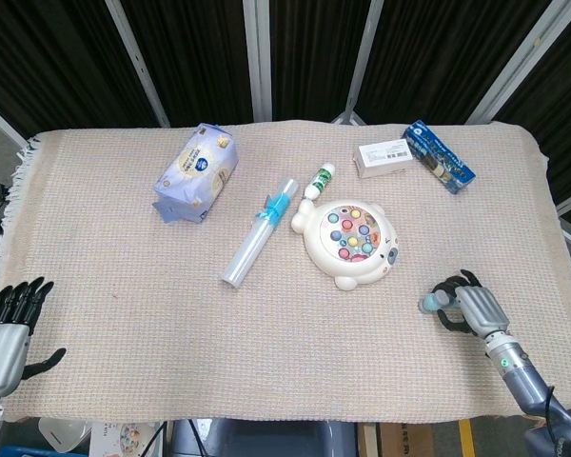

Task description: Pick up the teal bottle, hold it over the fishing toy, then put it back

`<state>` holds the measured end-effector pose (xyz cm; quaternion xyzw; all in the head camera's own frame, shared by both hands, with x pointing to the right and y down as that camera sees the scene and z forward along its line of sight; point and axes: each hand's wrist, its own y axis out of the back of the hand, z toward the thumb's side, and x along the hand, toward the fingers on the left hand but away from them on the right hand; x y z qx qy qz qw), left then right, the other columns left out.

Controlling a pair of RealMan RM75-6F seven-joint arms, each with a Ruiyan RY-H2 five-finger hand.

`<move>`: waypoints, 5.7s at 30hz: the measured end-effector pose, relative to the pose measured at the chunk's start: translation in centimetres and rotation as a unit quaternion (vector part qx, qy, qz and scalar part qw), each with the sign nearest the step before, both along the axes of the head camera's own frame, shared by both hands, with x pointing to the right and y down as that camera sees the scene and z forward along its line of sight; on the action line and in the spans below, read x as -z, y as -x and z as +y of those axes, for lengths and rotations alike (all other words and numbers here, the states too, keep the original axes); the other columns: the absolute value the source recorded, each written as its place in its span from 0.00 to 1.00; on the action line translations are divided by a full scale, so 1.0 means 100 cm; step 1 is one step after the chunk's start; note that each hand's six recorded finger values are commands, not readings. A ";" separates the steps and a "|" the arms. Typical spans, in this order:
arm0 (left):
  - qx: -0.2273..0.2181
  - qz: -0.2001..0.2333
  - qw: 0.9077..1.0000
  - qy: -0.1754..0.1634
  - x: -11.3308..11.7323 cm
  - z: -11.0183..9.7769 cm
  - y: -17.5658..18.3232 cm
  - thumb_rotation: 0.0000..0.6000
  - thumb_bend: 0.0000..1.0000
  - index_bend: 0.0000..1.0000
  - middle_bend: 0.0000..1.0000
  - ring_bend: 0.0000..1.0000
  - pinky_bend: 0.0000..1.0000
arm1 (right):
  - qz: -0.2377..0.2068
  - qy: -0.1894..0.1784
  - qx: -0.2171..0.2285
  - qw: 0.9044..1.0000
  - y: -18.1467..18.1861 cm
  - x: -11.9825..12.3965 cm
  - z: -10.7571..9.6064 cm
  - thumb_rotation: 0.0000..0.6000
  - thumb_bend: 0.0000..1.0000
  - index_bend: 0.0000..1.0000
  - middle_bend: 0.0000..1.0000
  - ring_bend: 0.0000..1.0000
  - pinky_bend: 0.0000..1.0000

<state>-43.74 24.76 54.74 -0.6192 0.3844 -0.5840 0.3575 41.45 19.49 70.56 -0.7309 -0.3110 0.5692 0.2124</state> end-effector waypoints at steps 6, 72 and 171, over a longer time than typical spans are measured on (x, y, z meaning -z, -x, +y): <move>-0.001 -0.001 1.000 0.000 0.000 -0.001 -0.001 1.00 0.16 0.00 0.00 0.00 0.00 | 0.001 -0.001 -0.004 1.000 -0.004 -0.001 0.002 1.00 0.59 0.42 0.37 0.21 0.06; -0.010 0.002 1.000 -0.005 -0.001 -0.004 -0.005 1.00 0.16 0.00 0.00 0.00 0.00 | -0.034 -0.130 0.083 0.987 0.049 0.067 -0.068 1.00 0.65 0.87 0.73 0.52 0.30; -0.007 0.004 1.000 0.010 -0.011 -0.009 -0.004 1.00 0.16 0.00 0.00 0.00 0.00 | 0.112 0.018 0.126 0.986 0.072 0.045 -0.108 1.00 0.62 0.71 0.65 0.38 0.23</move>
